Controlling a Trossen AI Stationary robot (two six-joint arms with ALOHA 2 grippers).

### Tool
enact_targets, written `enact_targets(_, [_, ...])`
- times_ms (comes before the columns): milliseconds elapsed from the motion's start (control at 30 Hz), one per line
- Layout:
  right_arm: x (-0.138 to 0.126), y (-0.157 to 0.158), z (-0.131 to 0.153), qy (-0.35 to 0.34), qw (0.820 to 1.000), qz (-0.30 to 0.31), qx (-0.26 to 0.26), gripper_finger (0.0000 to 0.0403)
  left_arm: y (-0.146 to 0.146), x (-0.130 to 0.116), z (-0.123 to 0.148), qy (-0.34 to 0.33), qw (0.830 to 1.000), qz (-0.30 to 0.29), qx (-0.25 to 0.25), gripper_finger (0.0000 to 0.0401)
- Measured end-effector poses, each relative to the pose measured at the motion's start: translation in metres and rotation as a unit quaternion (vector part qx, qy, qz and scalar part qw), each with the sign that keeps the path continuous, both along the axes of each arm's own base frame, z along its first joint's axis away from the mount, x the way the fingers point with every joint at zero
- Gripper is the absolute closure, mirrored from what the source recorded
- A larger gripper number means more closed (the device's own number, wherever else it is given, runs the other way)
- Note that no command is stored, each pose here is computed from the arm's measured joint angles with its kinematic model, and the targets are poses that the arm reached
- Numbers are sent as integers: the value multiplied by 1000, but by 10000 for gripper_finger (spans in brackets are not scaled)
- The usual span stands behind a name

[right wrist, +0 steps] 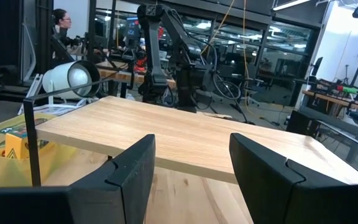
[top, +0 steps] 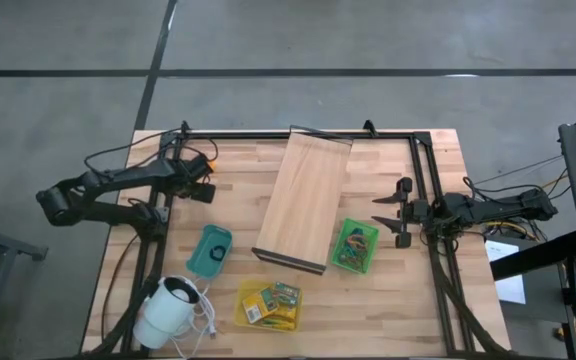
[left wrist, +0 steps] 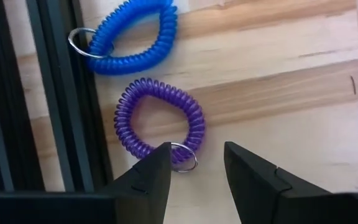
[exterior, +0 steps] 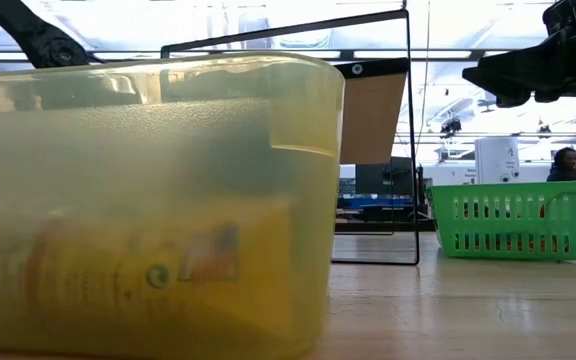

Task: Pick & Place Office Desk Supplies
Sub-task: Put the purple spring keychain into the blue bin

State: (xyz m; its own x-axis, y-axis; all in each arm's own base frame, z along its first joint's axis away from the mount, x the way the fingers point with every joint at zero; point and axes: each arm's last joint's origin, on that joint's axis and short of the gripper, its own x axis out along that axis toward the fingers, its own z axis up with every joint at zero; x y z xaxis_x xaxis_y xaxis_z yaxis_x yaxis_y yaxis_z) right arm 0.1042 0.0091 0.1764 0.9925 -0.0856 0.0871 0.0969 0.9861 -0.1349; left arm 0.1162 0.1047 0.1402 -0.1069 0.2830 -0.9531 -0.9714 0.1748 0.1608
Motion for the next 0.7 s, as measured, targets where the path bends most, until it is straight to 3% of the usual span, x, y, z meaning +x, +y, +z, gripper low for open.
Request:
enact_targets(267, [0, 0, 0, 0, 1000, 0, 0, 197, 3, -2, 0, 0, 1000, 1, 4, 252])
enact_targets(567, [0, 0, 0, 0, 1000, 0, 0, 197, 7, 2, 3, 5, 998, -58, 13, 265])
enact_targets(700, [0, 0, 0, 0, 1000, 0, 0, 197, 8, 0, 3, -1, 999, -28, 15, 274])
